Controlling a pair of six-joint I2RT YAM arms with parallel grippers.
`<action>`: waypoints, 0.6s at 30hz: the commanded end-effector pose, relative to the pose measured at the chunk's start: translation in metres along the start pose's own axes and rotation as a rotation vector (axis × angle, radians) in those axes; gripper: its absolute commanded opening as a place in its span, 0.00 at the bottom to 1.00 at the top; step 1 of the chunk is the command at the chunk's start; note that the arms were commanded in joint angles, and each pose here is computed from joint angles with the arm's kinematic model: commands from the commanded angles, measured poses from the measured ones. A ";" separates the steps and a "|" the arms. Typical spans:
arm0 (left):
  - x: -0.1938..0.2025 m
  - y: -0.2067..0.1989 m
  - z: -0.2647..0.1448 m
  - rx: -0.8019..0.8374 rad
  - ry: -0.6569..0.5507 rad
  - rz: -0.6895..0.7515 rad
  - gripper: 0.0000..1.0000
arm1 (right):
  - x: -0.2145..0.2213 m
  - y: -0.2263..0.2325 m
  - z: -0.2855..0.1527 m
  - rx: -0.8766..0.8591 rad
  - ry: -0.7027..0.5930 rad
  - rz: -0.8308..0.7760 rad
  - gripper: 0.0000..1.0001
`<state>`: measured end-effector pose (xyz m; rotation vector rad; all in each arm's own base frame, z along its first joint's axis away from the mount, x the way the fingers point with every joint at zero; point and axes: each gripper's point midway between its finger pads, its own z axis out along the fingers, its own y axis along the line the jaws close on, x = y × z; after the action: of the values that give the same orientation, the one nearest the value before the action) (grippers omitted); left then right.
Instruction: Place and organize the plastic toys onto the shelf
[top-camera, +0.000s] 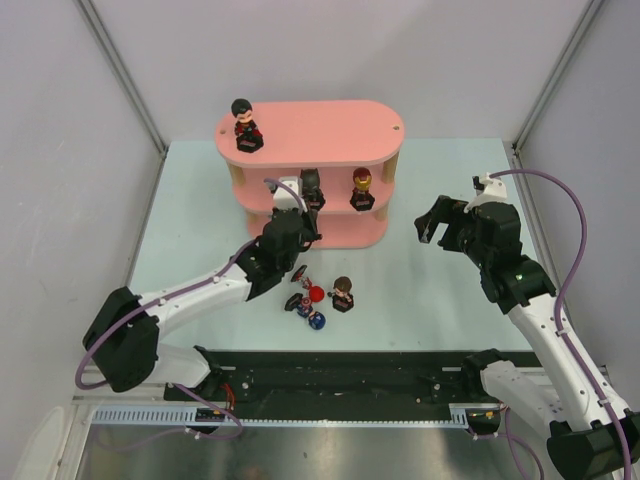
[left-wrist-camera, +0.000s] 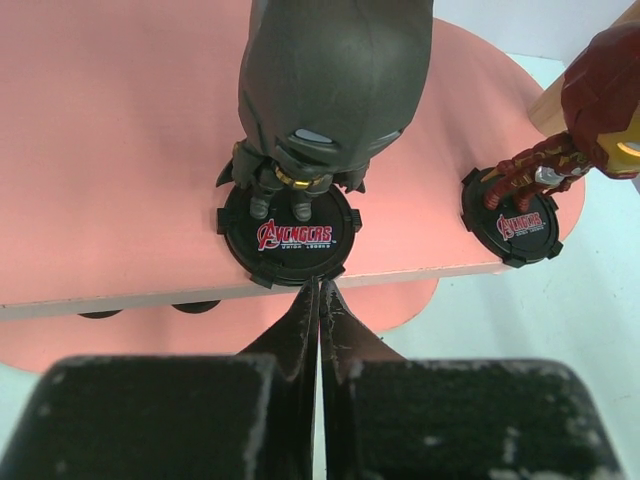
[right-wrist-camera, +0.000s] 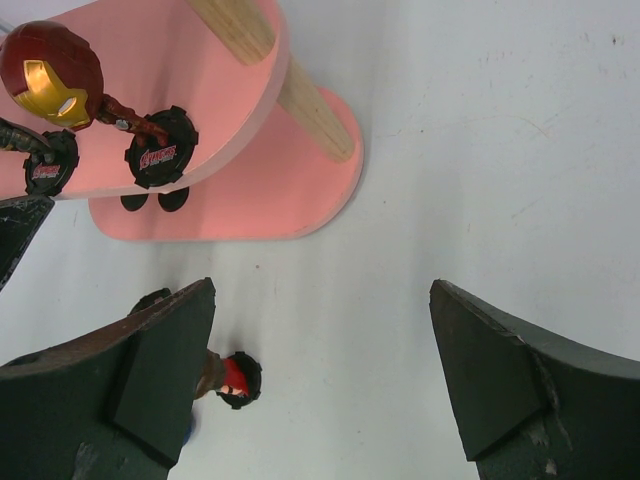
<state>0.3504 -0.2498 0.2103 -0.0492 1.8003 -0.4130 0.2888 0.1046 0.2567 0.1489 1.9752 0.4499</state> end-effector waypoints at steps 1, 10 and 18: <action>-0.030 -0.003 -0.011 0.029 -0.081 -0.037 0.00 | -0.018 0.007 -0.005 -0.020 -0.053 -0.007 0.94; -0.042 0.010 -0.046 0.056 -0.125 -0.074 0.01 | -0.018 0.006 -0.005 -0.019 -0.053 -0.001 0.94; -0.015 0.040 -0.079 0.007 -0.008 -0.031 0.10 | -0.015 0.008 0.000 -0.028 -0.034 0.005 0.94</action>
<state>0.3030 -0.2016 0.2506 -0.1006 1.7029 -0.4815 0.2894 0.1050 0.2557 0.1497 1.9788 0.4503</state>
